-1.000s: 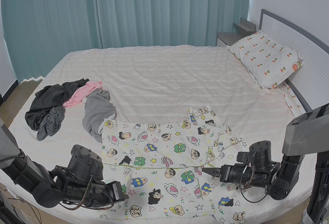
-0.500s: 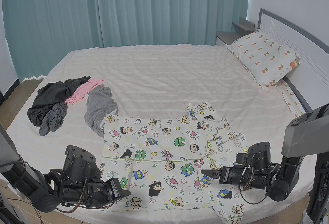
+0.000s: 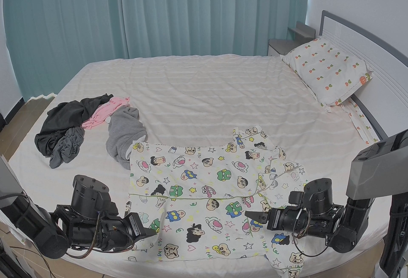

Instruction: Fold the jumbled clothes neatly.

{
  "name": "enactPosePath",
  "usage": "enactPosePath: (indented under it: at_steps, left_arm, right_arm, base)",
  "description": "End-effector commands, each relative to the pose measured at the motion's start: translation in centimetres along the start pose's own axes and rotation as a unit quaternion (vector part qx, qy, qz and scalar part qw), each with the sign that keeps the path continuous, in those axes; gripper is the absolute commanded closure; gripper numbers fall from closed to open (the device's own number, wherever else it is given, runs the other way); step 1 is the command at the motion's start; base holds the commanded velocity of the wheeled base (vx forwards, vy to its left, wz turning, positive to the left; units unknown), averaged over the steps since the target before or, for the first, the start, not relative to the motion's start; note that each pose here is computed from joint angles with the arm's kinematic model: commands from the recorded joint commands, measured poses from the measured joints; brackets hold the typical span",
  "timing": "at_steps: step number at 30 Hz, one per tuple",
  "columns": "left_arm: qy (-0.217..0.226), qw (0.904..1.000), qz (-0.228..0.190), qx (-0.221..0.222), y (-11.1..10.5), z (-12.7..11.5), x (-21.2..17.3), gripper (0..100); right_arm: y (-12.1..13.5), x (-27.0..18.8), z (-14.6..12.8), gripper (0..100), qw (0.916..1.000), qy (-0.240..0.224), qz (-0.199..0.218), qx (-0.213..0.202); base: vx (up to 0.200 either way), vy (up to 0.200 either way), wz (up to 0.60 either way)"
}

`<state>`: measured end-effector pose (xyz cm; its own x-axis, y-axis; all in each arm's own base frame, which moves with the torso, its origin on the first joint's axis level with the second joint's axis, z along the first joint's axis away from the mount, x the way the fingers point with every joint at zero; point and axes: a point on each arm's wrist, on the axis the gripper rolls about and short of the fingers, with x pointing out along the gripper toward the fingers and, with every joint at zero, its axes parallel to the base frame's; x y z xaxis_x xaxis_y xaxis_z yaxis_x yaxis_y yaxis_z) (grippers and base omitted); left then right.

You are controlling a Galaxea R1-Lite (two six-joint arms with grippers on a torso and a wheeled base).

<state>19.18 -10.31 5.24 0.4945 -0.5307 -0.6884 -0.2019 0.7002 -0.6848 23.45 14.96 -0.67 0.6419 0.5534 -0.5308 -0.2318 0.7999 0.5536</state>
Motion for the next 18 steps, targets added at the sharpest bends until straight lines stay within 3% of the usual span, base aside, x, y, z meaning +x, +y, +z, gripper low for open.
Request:
enactPosePath:
  at_steps: [1,8,13,18]
  left_arm:
    - [-0.005,1.0000,0.004,-0.007,0.3,0.3,0.0,100]
    - [-0.012,0.9996,0.020,-0.017,0.9,1.0,0.6,100]
    - [-0.018,0.9991,0.029,-0.026,1.4,1.6,1.5,100]
    - [-0.049,0.9967,0.059,-0.025,2.4,1.9,3.4,100]
  right_arm:
    - [0.6,0.2,-0.3,0,0.9999,0.004,0.010,-0.006]
    - [2.1,0.5,-1.2,0,0.9992,0.017,0.032,-0.015]
    - [4.5,1.2,-2.4,0,0.9969,0.037,0.067,0.018]
    - [6.9,2.4,-3.9,0,0.9934,0.066,0.094,0.005]
  base:
    - [0.000,0.200,0.00]
    - [0.000,0.200,0.00]
    - [0.000,0.200,0.00]
    - [0.000,0.000,0.00]
